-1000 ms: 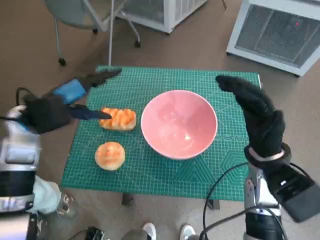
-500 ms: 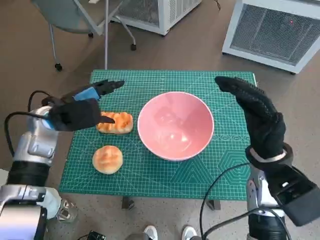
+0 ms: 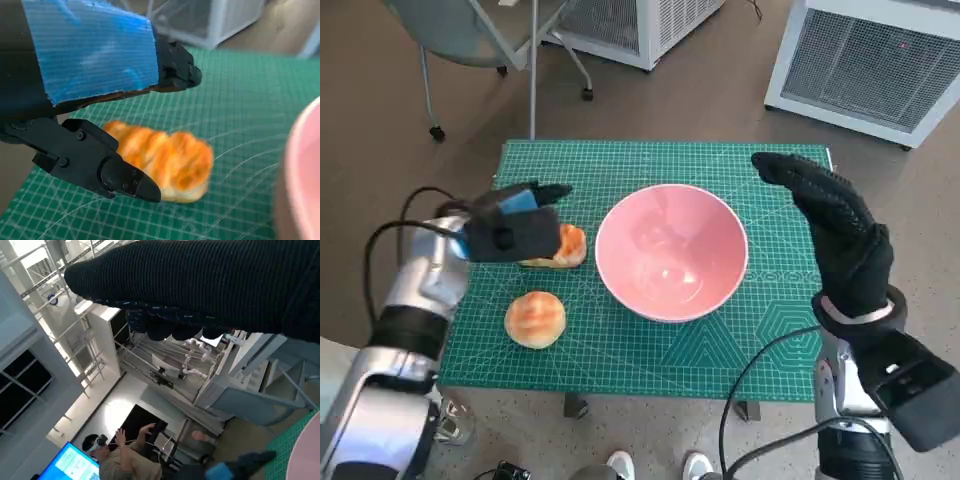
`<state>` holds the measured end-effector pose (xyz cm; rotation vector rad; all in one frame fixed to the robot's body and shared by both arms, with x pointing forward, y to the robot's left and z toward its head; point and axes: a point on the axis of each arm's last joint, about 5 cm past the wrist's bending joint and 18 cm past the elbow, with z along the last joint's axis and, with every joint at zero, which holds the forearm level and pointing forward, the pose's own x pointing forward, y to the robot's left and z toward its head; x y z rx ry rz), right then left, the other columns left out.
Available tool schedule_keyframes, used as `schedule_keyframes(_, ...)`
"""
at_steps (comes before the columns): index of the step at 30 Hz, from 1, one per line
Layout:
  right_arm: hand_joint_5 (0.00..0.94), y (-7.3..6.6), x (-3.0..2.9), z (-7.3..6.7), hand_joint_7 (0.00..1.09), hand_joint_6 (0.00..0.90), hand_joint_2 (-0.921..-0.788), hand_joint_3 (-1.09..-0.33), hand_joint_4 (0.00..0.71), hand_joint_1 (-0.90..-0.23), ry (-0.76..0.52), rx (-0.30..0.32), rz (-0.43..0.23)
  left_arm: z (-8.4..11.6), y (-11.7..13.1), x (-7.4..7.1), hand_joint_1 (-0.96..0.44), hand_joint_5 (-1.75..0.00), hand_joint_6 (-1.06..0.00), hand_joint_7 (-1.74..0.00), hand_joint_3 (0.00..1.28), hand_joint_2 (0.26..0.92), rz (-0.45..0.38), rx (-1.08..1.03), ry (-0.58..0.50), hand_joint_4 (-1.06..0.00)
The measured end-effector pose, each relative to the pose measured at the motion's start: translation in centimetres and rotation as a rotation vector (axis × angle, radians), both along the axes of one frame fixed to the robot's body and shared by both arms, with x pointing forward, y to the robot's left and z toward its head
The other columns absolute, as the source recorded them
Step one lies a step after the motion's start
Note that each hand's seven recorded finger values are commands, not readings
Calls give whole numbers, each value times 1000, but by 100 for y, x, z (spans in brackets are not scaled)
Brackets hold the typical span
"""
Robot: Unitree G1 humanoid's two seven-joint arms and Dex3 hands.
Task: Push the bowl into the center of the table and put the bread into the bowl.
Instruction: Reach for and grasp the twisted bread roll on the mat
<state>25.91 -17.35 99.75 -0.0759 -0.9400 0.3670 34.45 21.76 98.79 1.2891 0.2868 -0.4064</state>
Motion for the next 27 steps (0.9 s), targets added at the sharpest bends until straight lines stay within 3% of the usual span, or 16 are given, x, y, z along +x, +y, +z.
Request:
schedule_keyframes(14, 1, -2, 2, -1, 521, -1, -921, -700, 114, -705, 6, 4, 2, -118, -125, 64, -86, -20, -365, -30, 0, 776, 90, 83, 109, -208)
schedule_keyframes(16, 1, -3, 3, -2, 521, -1, -921, -700, 114, -705, 8, 10, 5, -143, -138, 64, -68, -26, -398, -40, 1, 778, 95, 91, 120, -235)
schedule_keyframes(17, 1, -4, 4, -3, 521, -1, -921, -700, 114, -705, 9, 12, 6, -157, -145, 63, -50, -54, -439, -54, 4, 784, 96, 95, 121, -305)
schedule_keyframes(20, 0, -7, 5, -5, 521, -1, -921, -699, 114, -705, 12, 19, 11, -193, -164, 58, 230, -857, -609, -133, 60, 876, 89, 127, 93, -543)
schedule_keyframes(21, 0, -7, 6, -6, 521, -1, -921, -699, 114, -705, 13, 21, 12, -201, -168, 57, 260, -924, -652, -155, 66, 879, 84, 137, 84, -580)
schedule_keyframes(22, 0, -8, 6, -6, 522, -1, -921, -699, 114, -704, 14, 23, 15, -211, -171, 55, 168, -1039, -662, -442, 57, 892, 77, 148, 70, -641)
schedule_keyframes(24, 0, -8, 7, -7, 523, -1, -921, -699, 114, -701, 15, 23, 16, -220, -179, 52, 87, -1131, -664, -723, 48, 906, 58, 162, 30, -685)
schedule_keyframes(27, 0, -5, 8, -8, 525, -1, -921, -699, 114, -699, 18, 22, 18, -221, -181, 48, 29, -1170, -663, -961, 43, 916, 29, 163, -25, -709)
